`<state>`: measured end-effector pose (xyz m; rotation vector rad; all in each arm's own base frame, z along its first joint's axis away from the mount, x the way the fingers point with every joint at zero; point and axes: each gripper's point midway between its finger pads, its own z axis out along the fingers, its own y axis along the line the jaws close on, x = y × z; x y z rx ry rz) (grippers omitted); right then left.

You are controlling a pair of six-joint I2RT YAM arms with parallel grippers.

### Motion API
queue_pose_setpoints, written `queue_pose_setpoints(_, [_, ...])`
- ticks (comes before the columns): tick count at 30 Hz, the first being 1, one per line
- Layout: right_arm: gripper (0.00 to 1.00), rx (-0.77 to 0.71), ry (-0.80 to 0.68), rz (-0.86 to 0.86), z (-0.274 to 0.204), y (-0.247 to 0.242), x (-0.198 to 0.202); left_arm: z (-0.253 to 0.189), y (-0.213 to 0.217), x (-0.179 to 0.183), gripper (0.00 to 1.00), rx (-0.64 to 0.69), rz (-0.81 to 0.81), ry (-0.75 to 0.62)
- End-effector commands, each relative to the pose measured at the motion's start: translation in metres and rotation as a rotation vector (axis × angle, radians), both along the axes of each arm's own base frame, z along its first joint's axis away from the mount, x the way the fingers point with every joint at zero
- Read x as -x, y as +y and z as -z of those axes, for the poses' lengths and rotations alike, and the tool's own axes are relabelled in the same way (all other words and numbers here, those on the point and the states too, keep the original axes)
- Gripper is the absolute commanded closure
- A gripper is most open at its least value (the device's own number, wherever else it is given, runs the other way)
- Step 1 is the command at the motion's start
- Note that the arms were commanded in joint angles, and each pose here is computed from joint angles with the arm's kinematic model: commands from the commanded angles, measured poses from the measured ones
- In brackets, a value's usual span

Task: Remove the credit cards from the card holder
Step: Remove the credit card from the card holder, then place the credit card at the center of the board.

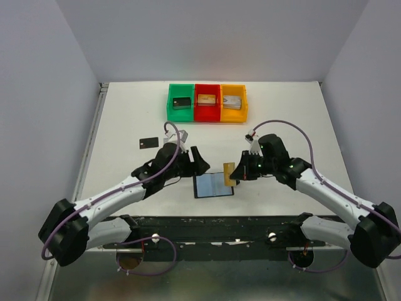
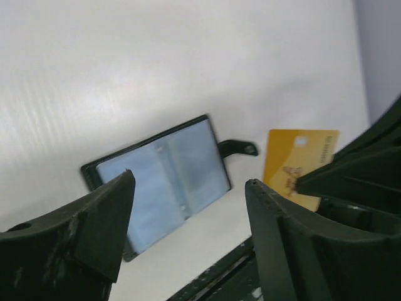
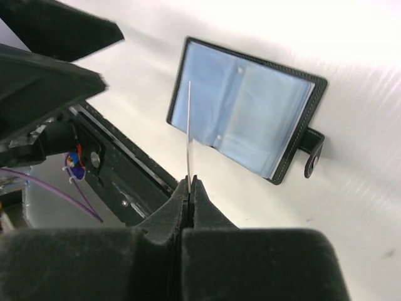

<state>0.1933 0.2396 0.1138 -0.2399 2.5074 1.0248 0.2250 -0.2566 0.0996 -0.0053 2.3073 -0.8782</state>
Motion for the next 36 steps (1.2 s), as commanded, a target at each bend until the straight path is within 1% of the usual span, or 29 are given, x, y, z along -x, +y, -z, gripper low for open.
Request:
queue_pose_setpoints(1, [1.00, 0.028, -0.139, -0.024, -0.037, -0.014, 0.000, -0.082, -0.003, -0.007, 0.18, 0.070, 0.031, -0.158])
queue_pose_setpoints(3, [1.00, -0.024, -0.182, -0.090, -0.055, -0.009, 0.009, -0.107, -0.006, -0.001, 0.18, 0.115, 0.089, -0.213])
queue_pose_setpoints(5, [1.00, -0.109, -0.214, -0.220, -0.075, 0.002, 0.026, -0.128, -0.010, 0.010, 0.19, 0.187, 0.186, -0.267])
queue_pose_setpoints(8, [1.00, -0.223, -0.192, -0.427, -0.105, 0.013, 0.062, -0.154, -0.017, 0.041, 0.25, 0.315, 0.405, -0.339])
queue_pose_setpoints(10, [1.00, -0.279, -0.175, -0.558, -0.126, 0.016, 0.086, -0.169, -0.016, 0.063, 0.26, 0.370, 0.526, -0.386])
queue_pose_setpoints(13, [1.00, -0.296, -0.174, -0.676, -0.148, 0.013, 0.107, -0.196, -0.014, 0.096, 0.24, 0.455, 0.694, -0.463])
queue_pose_setpoints(15, [1.00, -0.291, -0.168, -0.707, -0.155, 0.012, 0.113, -0.213, -0.013, 0.114, 0.23, 0.506, 0.780, -0.504])
queue_pose_setpoints(20, [1.00, -0.233, -0.154, -0.759, -0.155, 0.017, 0.117, -0.219, -0.014, 0.121, 0.23, 0.509, 0.847, -0.491])
queue_pose_setpoints(24, [1.00, -0.182, -0.134, -0.788, -0.148, 0.025, 0.118, -0.211, -0.016, 0.124, 0.25, 0.504, 0.871, -0.451])
queue_pose_setpoints(28, [1.00, -0.172, -0.126, -0.829, -0.148, 0.034, 0.124, -0.201, -0.015, 0.129, 0.27, 0.493, 0.877, -0.430])
queue_pose_setpoints(30, [1.00, -0.162, -0.129, -0.844, -0.150, 0.038, 0.124, -0.197, -0.015, 0.132, 0.29, 0.490, 0.888, -0.417])
queue_pose_setpoints(36, [1.00, -0.148, -0.132, -0.859, -0.154, 0.046, 0.122, -0.189, -0.020, 0.141, 0.43, 0.470, 0.936, -0.381])
